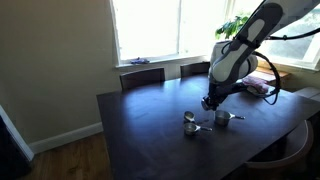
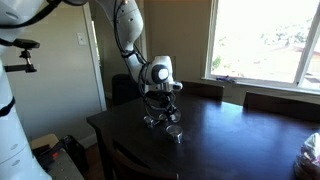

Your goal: Stack the cups

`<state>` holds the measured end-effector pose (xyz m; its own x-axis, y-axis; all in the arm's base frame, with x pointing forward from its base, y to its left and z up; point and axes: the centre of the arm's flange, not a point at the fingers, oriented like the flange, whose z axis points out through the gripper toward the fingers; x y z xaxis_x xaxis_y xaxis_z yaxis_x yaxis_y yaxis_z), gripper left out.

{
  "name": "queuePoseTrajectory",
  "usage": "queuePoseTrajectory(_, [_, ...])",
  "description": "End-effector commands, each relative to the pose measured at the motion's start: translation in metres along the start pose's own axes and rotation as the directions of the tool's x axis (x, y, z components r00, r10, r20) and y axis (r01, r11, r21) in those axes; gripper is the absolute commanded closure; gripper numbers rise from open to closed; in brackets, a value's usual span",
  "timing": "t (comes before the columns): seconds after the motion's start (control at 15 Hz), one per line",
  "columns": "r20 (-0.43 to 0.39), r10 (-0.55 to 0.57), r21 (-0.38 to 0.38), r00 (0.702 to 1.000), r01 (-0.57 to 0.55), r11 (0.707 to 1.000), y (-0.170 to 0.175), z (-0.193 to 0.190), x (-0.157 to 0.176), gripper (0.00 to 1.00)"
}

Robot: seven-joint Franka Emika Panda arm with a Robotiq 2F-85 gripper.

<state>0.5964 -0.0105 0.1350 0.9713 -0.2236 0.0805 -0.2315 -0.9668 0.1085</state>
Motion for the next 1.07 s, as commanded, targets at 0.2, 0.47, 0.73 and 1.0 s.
queuePoseTrajectory(0.2, [0.0,-0.014,-0.088,1.0,0.014,0.996,0.009,-0.035,-0.052,0.93])
queuePoseTrajectory(0.47, [0.019,-0.001,-0.136,1.0,0.003,0.991,0.011,-0.034,-0.062,0.93])
queuePoseTrajectory(0.73, [0.059,0.054,-0.177,0.997,-0.043,0.983,0.017,-0.027,-0.061,0.93])
queuePoseTrajectory(1.0, [0.097,0.112,-0.218,0.989,-0.089,0.972,0.028,-0.023,-0.06,0.93])
